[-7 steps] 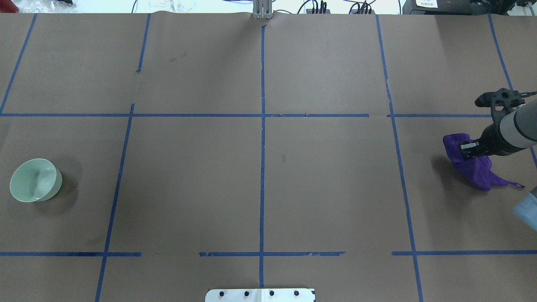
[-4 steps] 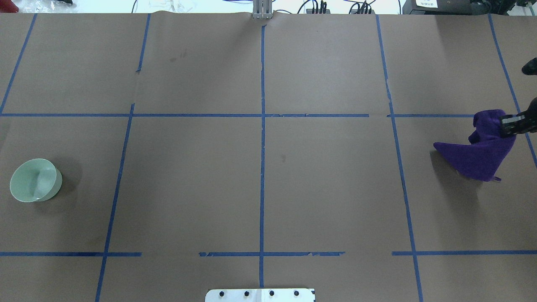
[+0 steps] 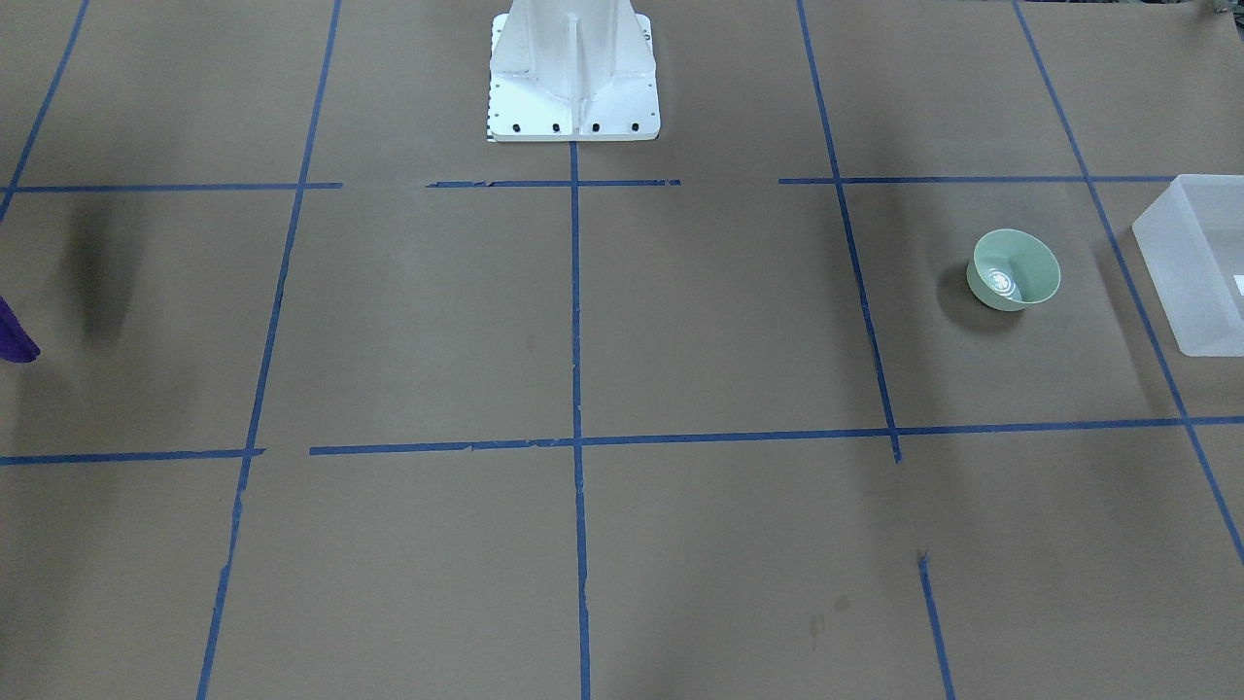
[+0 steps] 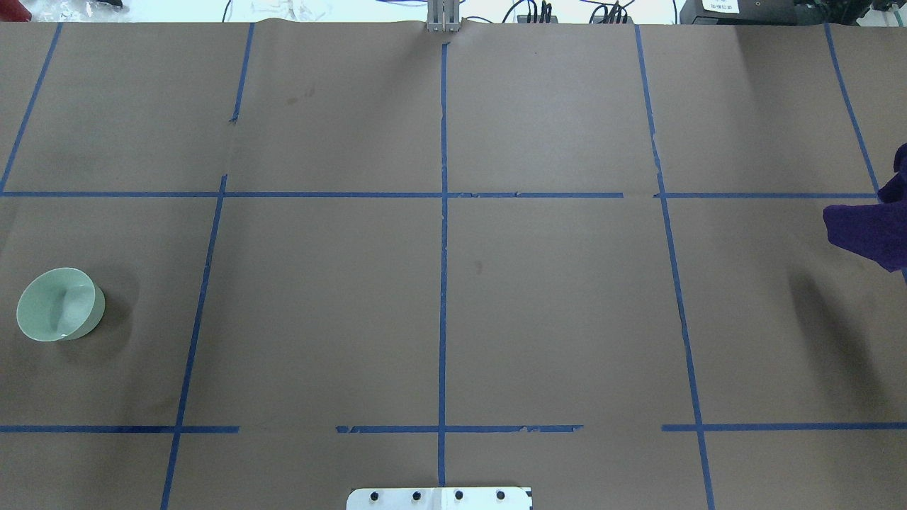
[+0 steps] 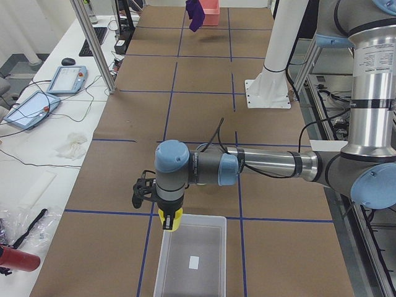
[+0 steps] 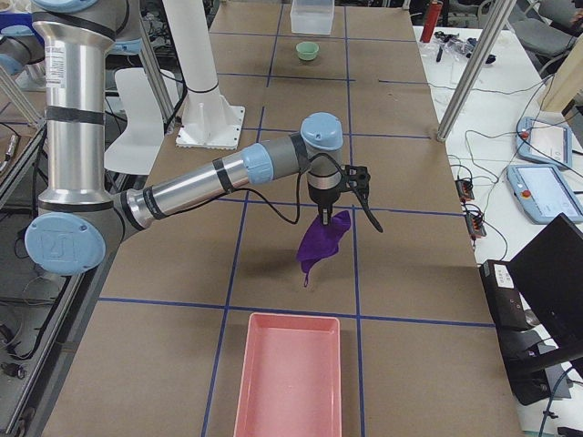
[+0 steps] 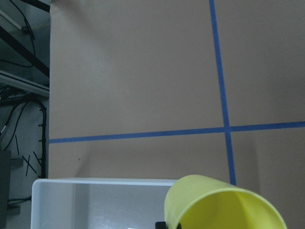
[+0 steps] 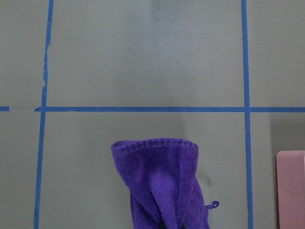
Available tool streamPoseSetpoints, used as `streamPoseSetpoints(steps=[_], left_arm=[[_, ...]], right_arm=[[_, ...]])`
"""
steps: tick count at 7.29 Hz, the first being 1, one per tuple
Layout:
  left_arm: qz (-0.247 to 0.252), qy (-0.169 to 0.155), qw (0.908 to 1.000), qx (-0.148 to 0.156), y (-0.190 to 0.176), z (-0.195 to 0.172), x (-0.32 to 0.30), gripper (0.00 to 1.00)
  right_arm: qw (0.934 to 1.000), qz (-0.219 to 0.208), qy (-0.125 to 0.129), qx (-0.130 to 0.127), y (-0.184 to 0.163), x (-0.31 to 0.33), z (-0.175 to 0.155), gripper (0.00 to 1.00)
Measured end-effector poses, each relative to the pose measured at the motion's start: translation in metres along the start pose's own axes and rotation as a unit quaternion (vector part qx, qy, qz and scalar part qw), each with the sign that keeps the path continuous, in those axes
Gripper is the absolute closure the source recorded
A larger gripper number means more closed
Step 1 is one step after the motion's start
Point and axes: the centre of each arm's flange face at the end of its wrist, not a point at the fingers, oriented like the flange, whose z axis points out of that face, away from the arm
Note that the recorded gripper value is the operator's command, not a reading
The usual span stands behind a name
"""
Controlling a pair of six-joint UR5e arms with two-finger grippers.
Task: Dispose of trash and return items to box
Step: 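Lift the purple cloth and carry it off the table with the right gripper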
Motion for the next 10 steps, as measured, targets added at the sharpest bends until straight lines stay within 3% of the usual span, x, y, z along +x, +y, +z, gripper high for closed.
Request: streamPoseSetpoints(steps=[3, 6, 7, 8, 9, 10], left_arm=[[-0.037, 0.050, 0.9969, -0.048, 0.036, 0.052, -0.037, 1.00], [-0.033, 0.103, 0.9915, -0.073, 0.043, 0.094, -0.032, 1.00], [-0.016, 0.114, 0.9903, -0.078, 0.041, 0.107, -0.019, 0.93], [0.002, 0.121, 0.9893, -0.081, 0.038, 0.117, -0.007, 0.44], [0.016, 0.124, 0.9888, -0.082, 0.037, 0.123, 0.001, 0.30], [0.026, 0.124, 0.9888, -0.078, 0.035, 0.126, 0.004, 0.00]], right_arm=[[0.9974, 0.041, -0.048, 0.036, 0.002, 0.052, -0.044, 1.00], [0.9937, 0.070, -0.051, 0.070, 0.010, 0.084, -0.075, 1.00], [0.9932, 0.072, -0.049, 0.077, 0.015, 0.101, -0.079, 1.00], [0.9933, 0.070, -0.045, 0.081, 0.019, 0.125, -0.080, 1.00], [0.9934, 0.069, -0.042, 0.082, 0.023, 0.143, -0.078, 1.00], [0.9934, 0.070, -0.039, 0.082, 0.025, 0.153, -0.077, 1.00]])
